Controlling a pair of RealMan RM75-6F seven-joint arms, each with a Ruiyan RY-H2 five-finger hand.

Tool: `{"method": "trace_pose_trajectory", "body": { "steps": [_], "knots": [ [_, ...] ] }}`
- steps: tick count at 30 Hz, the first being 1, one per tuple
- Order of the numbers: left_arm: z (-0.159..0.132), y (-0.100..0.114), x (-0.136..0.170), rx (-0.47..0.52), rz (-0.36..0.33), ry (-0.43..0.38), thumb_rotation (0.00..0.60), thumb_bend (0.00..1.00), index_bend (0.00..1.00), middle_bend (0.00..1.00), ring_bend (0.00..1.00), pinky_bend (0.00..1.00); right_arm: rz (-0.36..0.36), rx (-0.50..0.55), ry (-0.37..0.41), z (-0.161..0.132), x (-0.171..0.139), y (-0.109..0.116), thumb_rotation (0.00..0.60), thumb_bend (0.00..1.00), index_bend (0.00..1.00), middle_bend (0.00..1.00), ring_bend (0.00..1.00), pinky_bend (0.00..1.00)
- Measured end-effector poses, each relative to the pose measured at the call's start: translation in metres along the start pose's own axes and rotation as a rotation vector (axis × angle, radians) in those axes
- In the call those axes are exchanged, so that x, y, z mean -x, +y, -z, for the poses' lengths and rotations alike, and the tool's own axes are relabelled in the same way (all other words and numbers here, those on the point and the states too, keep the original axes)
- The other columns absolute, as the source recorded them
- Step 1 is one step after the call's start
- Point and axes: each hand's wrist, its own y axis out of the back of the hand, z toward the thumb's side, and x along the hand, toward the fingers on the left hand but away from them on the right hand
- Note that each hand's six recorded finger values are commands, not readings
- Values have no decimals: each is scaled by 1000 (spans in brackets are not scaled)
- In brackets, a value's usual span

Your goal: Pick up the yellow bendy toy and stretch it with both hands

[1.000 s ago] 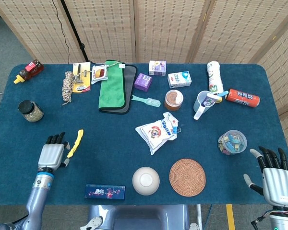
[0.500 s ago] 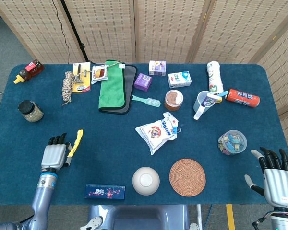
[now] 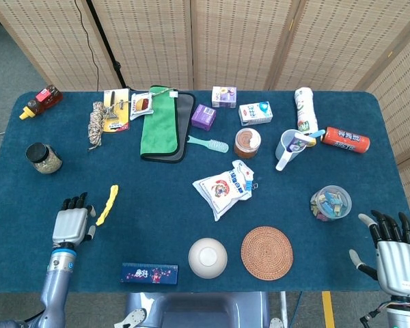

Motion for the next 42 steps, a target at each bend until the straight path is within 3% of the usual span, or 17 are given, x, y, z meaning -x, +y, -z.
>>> {"method": "trace_pose_trajectory", "body": {
  "steps": [13,20,29,42],
  "knots": [
    [2,22,-22,88,51,-53,535,359,24,69,92,75,-7,-3,-6,2,0,-1,600,277,228,155,162,23],
    [-8,25,-34,121,106,-79,533,359,14,68,105,75,-3,-5,-8,2,1,0,600,278,228,155,162,23],
    [-23,29,-47,113,130,-96,533,359,14,130,119,80,0,-9,-18,4,-2,1,600,277,227,154,162,23],
    [-45,27,-46,129,161,-134,532,359,14,134,163,115,10,-5,-30,9,-7,5,600,277,227,153,162,23]
  ]
}}
